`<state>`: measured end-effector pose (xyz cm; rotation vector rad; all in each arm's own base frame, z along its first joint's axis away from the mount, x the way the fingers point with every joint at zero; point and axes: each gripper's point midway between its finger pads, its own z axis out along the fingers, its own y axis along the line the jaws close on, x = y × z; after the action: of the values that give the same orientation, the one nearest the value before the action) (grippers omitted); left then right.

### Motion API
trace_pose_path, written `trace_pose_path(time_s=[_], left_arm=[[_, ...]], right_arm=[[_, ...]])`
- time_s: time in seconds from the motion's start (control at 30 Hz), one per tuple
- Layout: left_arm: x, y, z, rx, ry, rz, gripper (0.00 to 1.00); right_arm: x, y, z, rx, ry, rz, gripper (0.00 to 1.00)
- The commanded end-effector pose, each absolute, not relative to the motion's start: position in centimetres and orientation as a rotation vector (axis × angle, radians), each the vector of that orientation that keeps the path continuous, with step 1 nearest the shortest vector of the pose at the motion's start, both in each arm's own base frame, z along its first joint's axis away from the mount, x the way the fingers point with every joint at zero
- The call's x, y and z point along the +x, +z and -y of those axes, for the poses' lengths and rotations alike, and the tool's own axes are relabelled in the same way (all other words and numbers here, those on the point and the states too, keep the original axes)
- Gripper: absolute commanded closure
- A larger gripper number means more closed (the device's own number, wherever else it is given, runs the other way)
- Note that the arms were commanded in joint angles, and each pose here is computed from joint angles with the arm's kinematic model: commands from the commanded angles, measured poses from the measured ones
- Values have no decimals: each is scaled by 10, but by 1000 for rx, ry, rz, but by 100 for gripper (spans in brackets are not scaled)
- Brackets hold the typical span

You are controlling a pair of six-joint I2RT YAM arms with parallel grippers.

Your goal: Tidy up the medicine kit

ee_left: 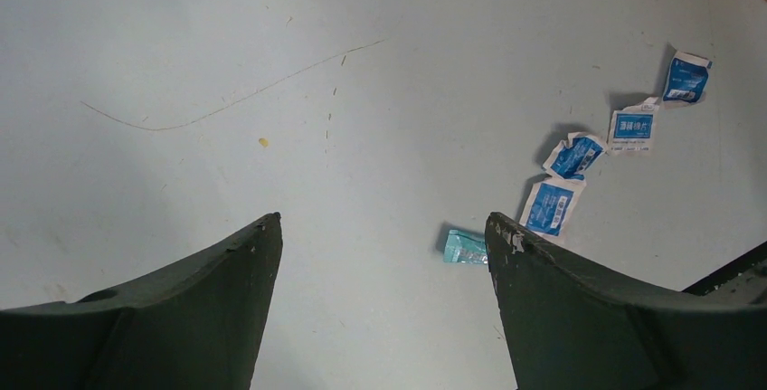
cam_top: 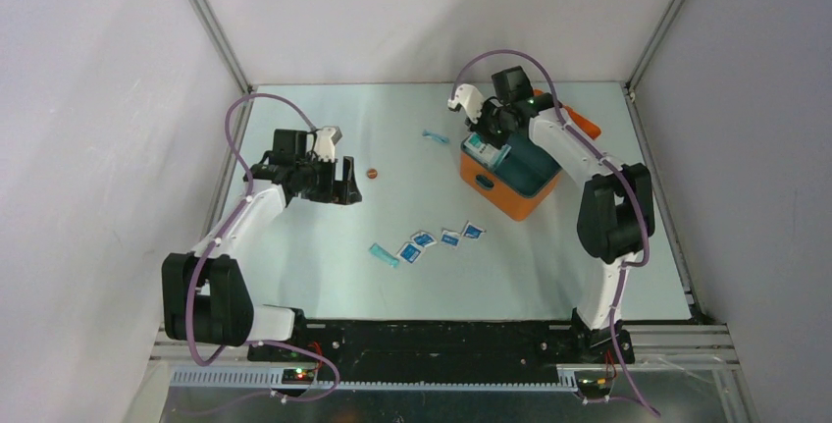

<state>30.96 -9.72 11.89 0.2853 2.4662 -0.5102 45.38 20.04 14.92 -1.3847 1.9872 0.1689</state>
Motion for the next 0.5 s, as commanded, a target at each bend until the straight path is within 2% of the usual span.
trace_pose_path(time_s=[0.0,0.23,0.27,0.37,0.47], left_arm=[[323,138,100,318,-492,-2391,13],[326,137,99,312,-486,-2398,12],[326,138,99,313,-486,-2397,12],[331,138,98,310,-476,-2399,12],[334,139,98,310,-475,-2398,12]], right_arm=[[464,167,-213,-1355,166,-1938,100],[458,156,-209,-1237,162,-2039,100],[456,153,-208,-1226,161,-2052,97],[454,152,-204,-1219,122,-2066,78],[457,168,-203,-1163,104,-2052,72]])
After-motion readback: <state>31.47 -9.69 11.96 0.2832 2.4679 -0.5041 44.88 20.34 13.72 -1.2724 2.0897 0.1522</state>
